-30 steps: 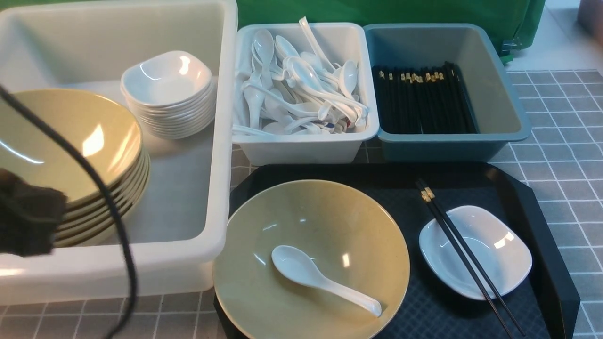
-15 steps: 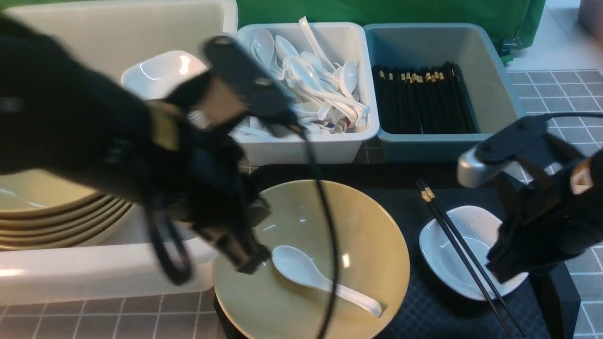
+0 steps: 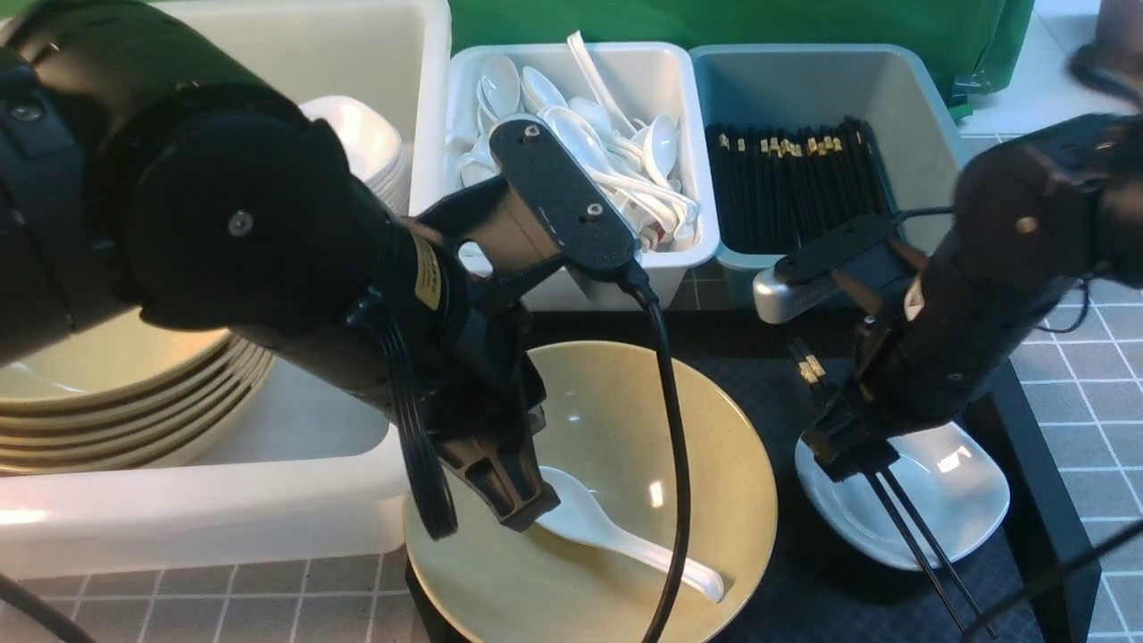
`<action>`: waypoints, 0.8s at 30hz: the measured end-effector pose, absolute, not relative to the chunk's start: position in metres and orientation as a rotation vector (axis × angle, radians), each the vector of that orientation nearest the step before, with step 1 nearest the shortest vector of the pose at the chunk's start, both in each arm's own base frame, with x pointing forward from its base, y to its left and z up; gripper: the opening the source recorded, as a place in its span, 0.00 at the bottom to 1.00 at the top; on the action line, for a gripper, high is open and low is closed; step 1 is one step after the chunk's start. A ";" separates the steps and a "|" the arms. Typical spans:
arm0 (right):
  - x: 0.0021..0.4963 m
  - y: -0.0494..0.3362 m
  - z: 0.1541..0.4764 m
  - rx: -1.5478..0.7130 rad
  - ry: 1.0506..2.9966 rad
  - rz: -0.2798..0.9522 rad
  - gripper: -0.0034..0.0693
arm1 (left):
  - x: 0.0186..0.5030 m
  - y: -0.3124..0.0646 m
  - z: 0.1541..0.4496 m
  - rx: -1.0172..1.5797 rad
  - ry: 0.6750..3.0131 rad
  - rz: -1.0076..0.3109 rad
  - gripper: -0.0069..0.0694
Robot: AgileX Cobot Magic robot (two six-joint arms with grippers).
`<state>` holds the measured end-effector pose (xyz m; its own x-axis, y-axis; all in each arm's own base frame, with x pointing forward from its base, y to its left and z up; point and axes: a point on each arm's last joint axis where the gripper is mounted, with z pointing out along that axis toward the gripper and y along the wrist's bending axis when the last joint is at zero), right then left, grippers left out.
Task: On grey table put chopsticks spoon bowls plates into blue grey white boxes.
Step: 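Move the grippers toward the tableware on the black tray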
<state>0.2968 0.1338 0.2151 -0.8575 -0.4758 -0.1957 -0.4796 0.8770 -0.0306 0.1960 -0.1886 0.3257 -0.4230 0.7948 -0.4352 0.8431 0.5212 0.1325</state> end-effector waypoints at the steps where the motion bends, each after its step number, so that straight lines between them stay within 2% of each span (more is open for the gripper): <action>1: 0.298 0.134 0.212 -0.725 2.861 0.018 0.77 | 0.196 -0.188 0.325 1.343 2.324 -0.144 0.08; 14: 0.308 0.123 0.199 -0.681 2.906 -0.022 0.61 | 0.197 -0.190 0.327 1.324 2.299 -0.154 0.08; 24: 0.309 0.125 0.192 -0.666 2.937 0.011 0.49 | 0.199 -0.192 0.328 1.310 2.273 -0.161 0.08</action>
